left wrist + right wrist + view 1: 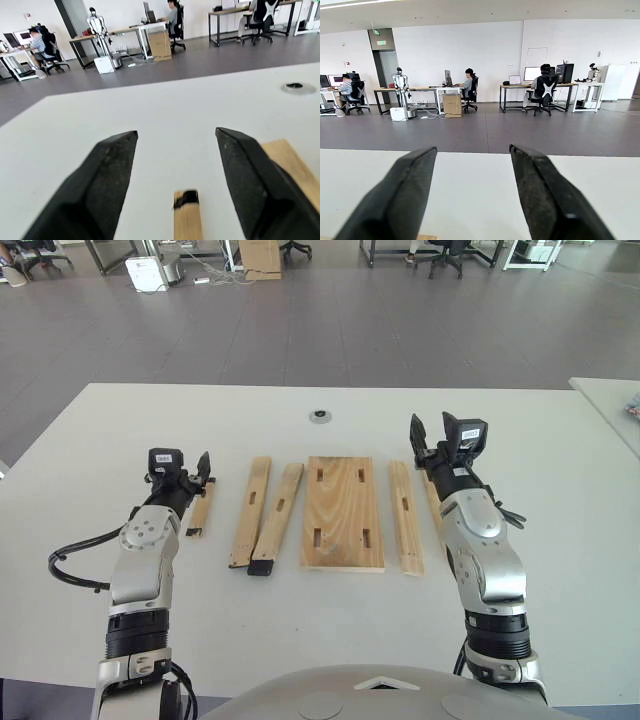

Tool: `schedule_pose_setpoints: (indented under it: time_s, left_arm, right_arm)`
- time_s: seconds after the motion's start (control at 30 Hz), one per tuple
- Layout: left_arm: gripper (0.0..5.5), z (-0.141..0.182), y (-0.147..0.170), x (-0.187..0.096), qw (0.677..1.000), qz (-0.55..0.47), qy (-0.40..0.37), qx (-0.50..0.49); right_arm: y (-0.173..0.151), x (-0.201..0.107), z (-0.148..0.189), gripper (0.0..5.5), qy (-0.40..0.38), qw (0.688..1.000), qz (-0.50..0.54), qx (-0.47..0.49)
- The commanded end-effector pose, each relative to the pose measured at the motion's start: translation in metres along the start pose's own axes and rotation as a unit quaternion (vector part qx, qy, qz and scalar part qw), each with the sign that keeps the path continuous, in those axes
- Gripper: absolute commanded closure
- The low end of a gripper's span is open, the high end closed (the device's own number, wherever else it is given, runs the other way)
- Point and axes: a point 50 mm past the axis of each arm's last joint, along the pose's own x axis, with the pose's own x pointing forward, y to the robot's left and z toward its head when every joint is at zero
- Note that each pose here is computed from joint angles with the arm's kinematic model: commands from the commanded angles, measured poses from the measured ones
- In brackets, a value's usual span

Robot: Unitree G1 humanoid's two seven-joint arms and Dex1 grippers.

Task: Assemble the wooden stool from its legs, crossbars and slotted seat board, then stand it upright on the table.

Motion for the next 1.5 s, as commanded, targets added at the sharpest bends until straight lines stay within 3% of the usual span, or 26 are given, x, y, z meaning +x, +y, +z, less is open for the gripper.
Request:
schedule_pose_setpoints:
  time_s: [0.03, 0.43, 0.73, 0.93, 1.0, 1.03, 1.1, 1.13, 1.2, 1.33, 1.5]
  left_arm:
    - [2.63, -0.025, 0.002, -0.008, 0.996, -0.036, 0.086, -0.006]
    - [2.63, -0.059, 0.009, -0.026, 0.973, -0.079, 0.218, -0.011]
    - [4.19, -0.086, 0.028, -0.03, 0.958, -0.082, 0.27, -0.046]
    - [4.21, -0.106, 0.031, -0.037, 0.952, -0.082, 0.293, -0.036]
    - [4.21, -0.096, 0.028, -0.028, 0.961, -0.087, 0.262, -0.029]
    - [4.21, -0.072, 0.022, -0.013, 0.977, -0.094, 0.188, -0.024]
    - [4.21, 0.006, 0.006, 0.019, 0.993, -0.112, -0.009, -0.015]
    - [4.21, 0.042, -0.005, 0.025, 0.987, -0.133, -0.094, -0.008]
    - [4.21, 0.082, -0.02, 0.026, 0.97, -0.162, -0.18, 0.008]
    - [4.21, 0.118, -0.058, 0.02, 0.937, -0.236, -0.254, 0.045]
    - [4.21, 0.131, -0.096, 0.01, 0.908, -0.308, -0.281, 0.05]
  right_arm:
    - [0.0, -0.003, -0.001, 2.78, 0.004, 1.0, -0.008, 0.002]
    - [-0.001, -0.007, 0.0, 2.78, -0.003, 0.999, -0.039, 0.013]
    - [-0.003, -0.007, 0.0, 2.78, -0.006, 0.998, -0.054, 0.018]
    - [-0.004, -0.006, 0.001, 2.78, -0.008, 0.998, -0.059, 0.02]
    - [-0.004, -0.005, 0.002, 2.78, -0.01, 0.998, -0.059, 0.022]
    - [-0.005, -0.004, 0.004, 2.78, -0.013, 0.998, -0.058, 0.025]
    - [-0.007, 0.001, 0.017, 2.78, -0.038, 0.996, -0.041, 0.063]
    - [-0.009, 0.005, 0.027, 2.78, -0.051, 0.994, -0.031, 0.092]
    - [-0.01, 0.014, 0.046, 2.78, -0.072, 0.986, -0.013, 0.149]
    - [0.015, 0.024, 0.086, 2.78, -0.074, 0.947, 0.09, 0.301]
    - [0.045, 0.022, 0.115, 2.78, -0.05, 0.883, 0.181, 0.43]
